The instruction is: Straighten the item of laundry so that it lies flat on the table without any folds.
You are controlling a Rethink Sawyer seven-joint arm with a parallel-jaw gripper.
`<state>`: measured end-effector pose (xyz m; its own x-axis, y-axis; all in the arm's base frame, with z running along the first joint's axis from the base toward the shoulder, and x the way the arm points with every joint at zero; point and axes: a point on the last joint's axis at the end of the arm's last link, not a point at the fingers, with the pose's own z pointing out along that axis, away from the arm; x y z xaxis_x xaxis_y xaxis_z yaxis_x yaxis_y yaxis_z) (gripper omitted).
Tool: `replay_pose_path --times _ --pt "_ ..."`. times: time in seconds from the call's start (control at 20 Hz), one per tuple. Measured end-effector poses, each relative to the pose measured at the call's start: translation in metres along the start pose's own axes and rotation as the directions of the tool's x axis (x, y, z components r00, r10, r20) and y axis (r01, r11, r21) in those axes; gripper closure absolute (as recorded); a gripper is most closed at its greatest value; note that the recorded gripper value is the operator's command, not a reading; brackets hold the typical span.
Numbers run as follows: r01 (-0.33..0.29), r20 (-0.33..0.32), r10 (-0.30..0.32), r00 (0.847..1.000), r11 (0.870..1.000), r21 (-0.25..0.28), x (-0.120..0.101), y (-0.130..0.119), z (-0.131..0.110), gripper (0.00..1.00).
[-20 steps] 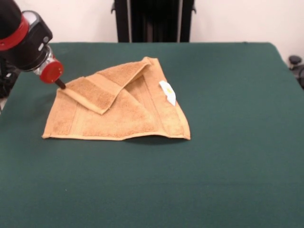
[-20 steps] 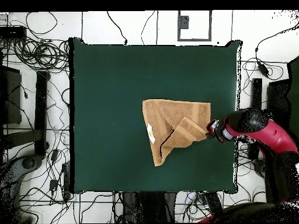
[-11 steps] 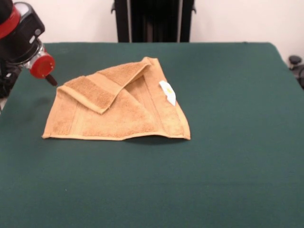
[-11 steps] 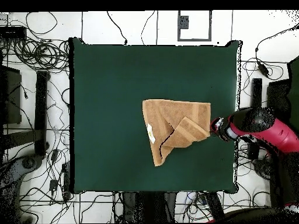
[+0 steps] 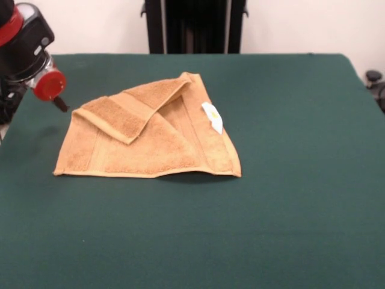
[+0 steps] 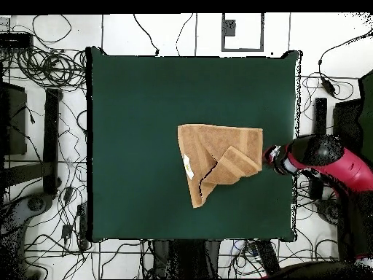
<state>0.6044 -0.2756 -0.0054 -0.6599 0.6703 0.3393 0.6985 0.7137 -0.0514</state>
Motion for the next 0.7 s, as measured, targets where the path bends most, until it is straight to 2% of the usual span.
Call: replay_pose_path --times 0.2,0.4,0.6,0.7 --pt "-0.001 0.045 0.002 0.999 1.0 -0.02 -0.004 0.0 0.004 1.0" --pt "0.001 0.13 0.008 0.991 0.998 -0.064 -0.012 0.002 0.011 1.0" --pt "0.005 0.208 0.015 0.978 0.996 -0.094 -0.018 0.004 0.021 1.0" --pt "0.013 0.256 0.017 0.966 0.994 -0.112 -0.019 0.008 0.028 1.0"
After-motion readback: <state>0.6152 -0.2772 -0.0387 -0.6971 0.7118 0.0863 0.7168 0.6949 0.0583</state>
